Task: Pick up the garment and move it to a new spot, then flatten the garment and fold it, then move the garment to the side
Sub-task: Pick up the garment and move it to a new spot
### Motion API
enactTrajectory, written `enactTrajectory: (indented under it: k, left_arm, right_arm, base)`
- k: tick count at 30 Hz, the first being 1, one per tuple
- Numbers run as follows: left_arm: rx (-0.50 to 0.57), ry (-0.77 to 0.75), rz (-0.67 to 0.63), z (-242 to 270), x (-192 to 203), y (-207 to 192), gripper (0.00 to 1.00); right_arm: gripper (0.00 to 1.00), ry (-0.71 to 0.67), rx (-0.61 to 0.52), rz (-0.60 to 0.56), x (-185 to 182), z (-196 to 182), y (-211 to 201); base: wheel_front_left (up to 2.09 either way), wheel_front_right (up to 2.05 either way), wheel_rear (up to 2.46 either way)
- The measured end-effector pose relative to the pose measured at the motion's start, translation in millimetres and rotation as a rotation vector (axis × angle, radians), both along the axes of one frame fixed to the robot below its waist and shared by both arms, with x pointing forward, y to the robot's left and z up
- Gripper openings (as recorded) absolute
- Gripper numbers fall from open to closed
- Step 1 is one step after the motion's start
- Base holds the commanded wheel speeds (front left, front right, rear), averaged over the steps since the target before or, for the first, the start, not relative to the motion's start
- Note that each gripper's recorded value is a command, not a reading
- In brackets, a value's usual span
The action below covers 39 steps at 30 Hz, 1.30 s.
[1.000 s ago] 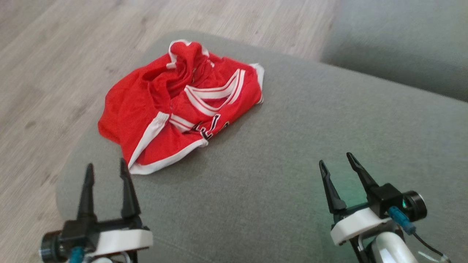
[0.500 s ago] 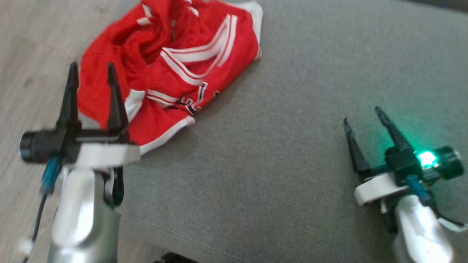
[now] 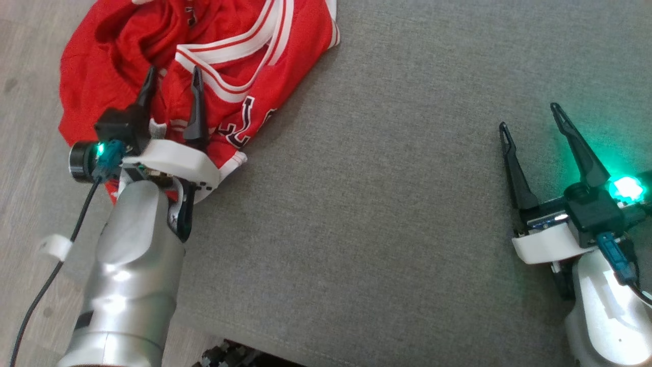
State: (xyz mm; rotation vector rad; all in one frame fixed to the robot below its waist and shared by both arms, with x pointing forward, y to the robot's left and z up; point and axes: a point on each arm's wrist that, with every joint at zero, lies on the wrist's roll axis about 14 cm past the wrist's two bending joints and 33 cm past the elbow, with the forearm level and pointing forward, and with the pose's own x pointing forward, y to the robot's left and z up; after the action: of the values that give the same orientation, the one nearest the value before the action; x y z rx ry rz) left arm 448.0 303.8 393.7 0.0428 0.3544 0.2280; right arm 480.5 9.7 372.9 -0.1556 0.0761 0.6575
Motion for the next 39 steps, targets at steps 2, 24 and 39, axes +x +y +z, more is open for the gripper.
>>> enactTrajectory:
  k: [2, 24, 39]
  left_arm:
    - [-0.007, 0.025, -0.013, -8.3, 2.0, -2.7, 1.0]
    - [0.087, 0.012, 0.171, 4.7, -0.6, 50.6, 1.0]
    - [0.079, -0.032, 0.193, 24.3, -0.7, 69.0, 0.0]
  right_arm:
    - [1.0, -0.002, 0.004, -0.003, 0.9, -0.9, -1.1]
    - [1.0, -0.001, 0.005, -0.011, 3.4, -1.3, -2.1]
    - [1.0, -0.004, 0.008, -0.04, 3.2, 10.6, -7.4]
  base:
    - [0.0, 0.0, 0.0]
    - [0.0, 0.0, 0.0]
    - [0.0, 0.0, 0.0]
